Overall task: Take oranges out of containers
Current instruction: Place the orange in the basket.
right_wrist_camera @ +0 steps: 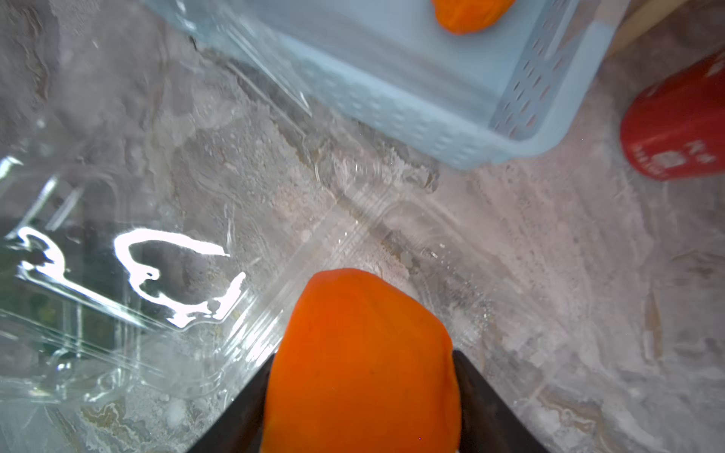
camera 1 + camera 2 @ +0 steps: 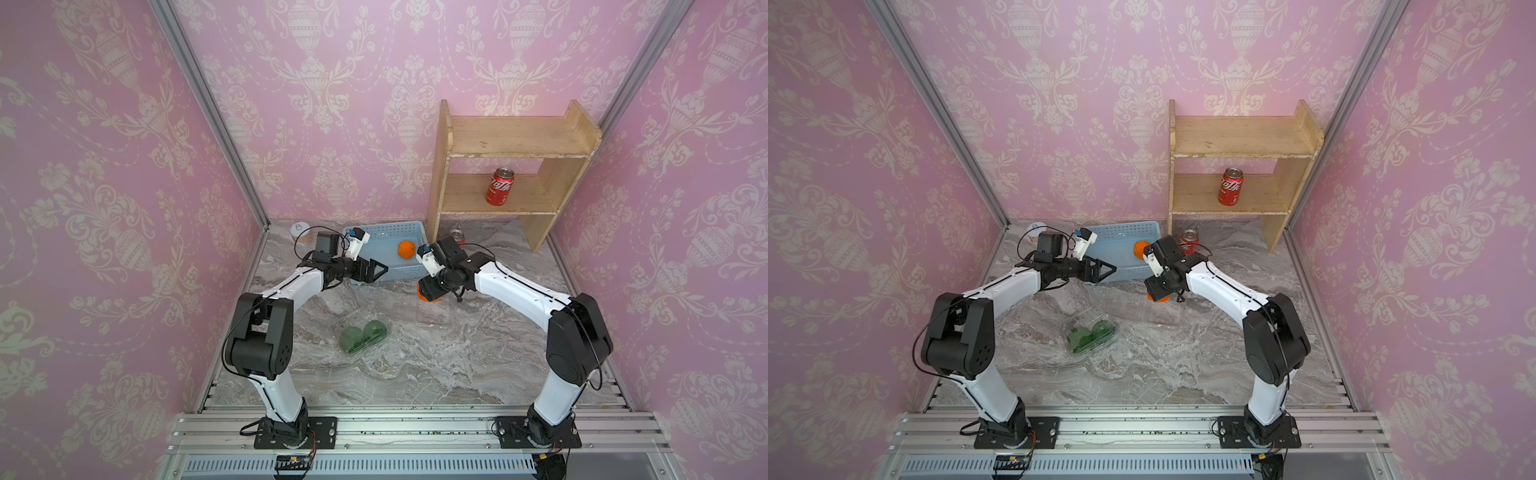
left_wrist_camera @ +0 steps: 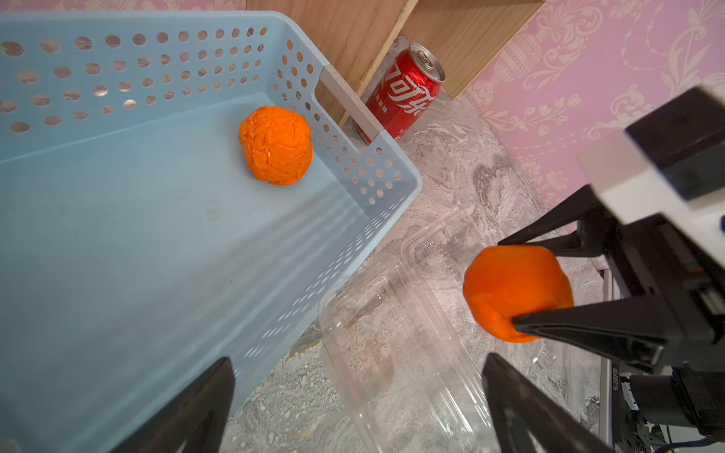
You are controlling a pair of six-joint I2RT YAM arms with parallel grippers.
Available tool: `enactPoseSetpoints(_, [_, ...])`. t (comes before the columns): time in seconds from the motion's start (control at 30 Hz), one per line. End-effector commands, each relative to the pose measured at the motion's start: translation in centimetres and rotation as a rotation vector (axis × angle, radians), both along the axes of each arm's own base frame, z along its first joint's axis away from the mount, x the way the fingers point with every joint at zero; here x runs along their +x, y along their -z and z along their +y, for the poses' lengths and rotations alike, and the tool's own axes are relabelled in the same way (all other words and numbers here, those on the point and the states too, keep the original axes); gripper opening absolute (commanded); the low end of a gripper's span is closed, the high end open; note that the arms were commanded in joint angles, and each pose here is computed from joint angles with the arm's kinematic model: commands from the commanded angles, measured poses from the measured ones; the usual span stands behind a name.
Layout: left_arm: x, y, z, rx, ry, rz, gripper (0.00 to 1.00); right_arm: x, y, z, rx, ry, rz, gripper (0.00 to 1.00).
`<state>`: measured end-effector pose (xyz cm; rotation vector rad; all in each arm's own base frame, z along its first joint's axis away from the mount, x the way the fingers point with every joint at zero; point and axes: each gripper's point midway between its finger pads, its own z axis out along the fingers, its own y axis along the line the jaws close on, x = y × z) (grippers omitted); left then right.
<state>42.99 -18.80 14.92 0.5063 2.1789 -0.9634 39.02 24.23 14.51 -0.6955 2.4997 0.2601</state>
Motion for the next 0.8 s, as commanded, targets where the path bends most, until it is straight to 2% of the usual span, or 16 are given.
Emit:
enactPoseSetpoints(0.0, [-0.3, 0.5, -0.4, -0.01, 0.009, 0.017, 0.99, 3.4, -2.9, 0.7, 0.015, -0.029, -0.096, 0.61])
enactPoseSetpoints(0.13, [-0.4, 0.6, -0.4, -0.021, 0.006, 0.02, 0.99, 8.4, -3.8, 2.4, 0.086, -0.028, -0.186, 0.61])
enactPoseSetpoints(0.27, [-0.4, 0.5, -0.4, -0.027, 0.0, 0.018, 0.99, 12.1, -2.7, 4.3, 0.106, -0.043, -0.193, 0.61])
enactPoseSetpoints(0.43, [-0.5, 0.6, -0.4, -0.026, -0.001, 0.022, 0.99, 14.8, -0.6, 6.2, 0.123, -0.057, -0.172, 0.61])
enactPoseSetpoints(0.6, [-0.5, 0.7, -0.4, -0.02, 0.001, 0.024, 0.99, 15.2, 0.7, 6.9, 0.137, -0.059, -0.14, 0.62])
enactPoseSetpoints(0.7, [-0.4, 0.9, -0.4, -0.018, 0.001, 0.027, 0.99, 14.9, 1.0, 6.6, 0.13, -0.054, -0.133, 0.8])
enactPoseSetpoints(0.77, [-0.3, 1.1, -0.5, -0.021, 0.003, 0.033, 0.99, 14.7, 0.9, 6.2, 0.117, -0.045, -0.142, 0.88])
